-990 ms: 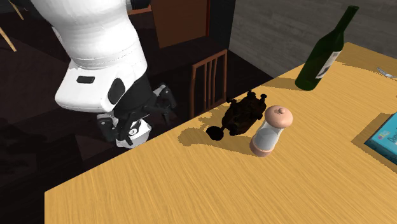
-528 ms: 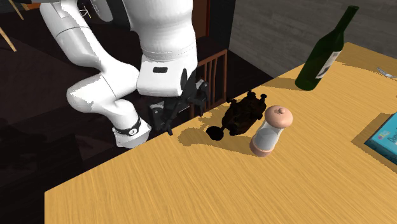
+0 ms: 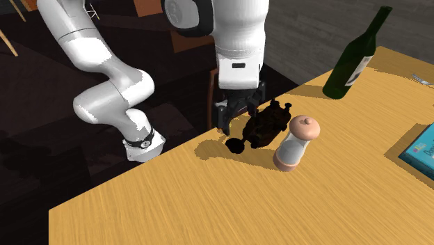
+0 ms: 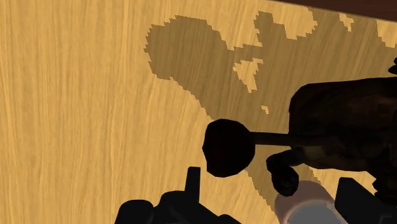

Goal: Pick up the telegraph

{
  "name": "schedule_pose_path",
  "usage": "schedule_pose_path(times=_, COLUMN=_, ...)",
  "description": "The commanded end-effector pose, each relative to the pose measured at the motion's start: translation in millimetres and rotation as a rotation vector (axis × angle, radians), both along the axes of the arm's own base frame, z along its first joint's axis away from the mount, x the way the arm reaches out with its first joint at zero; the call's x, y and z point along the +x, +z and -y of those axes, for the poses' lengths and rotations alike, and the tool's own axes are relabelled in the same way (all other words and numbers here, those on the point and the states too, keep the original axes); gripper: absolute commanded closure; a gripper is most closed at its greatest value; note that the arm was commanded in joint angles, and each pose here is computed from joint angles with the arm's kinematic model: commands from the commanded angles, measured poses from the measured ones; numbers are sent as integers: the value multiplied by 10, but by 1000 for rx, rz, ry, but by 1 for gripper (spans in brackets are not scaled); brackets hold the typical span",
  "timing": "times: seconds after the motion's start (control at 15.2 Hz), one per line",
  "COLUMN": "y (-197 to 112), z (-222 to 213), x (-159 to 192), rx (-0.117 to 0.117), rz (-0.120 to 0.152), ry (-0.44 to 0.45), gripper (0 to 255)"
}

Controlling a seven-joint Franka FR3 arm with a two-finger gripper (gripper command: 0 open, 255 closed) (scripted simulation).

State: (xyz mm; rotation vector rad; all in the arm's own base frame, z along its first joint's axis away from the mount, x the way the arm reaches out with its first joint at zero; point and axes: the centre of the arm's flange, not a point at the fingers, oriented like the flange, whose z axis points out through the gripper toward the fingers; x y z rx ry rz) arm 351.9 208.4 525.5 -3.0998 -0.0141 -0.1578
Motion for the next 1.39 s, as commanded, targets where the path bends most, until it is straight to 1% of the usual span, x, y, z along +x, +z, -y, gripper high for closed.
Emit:
schedule_pose_path(times=0.0, y=-62, z=-240, x=26, rx=0, rz=12, ry=4, gripper=0)
schedule_pose_path(times=0.59, y=-291, z=-1392, x=155, rx=-4, rz=65, ry=23, gripper=0)
schedule_pose_path(times=0.66, y=-301, z=-1446, x=160, rx=-5, rz=68, ry=24, gripper=0)
schedule_pose_path(times=1.12, y=-701, z=-1446, x=160, rx=-5, rz=68, ry=24, gripper=0)
schedule_pose_path(times=1.25, y=-701, z=-1446, x=160, rx=-4, rz=68, ry=24, gripper=0)
schedule_pose_path(times=1.32, y=-705, z=-1441, x=163, rx=-5, rz=68, ry=24, gripper=255)
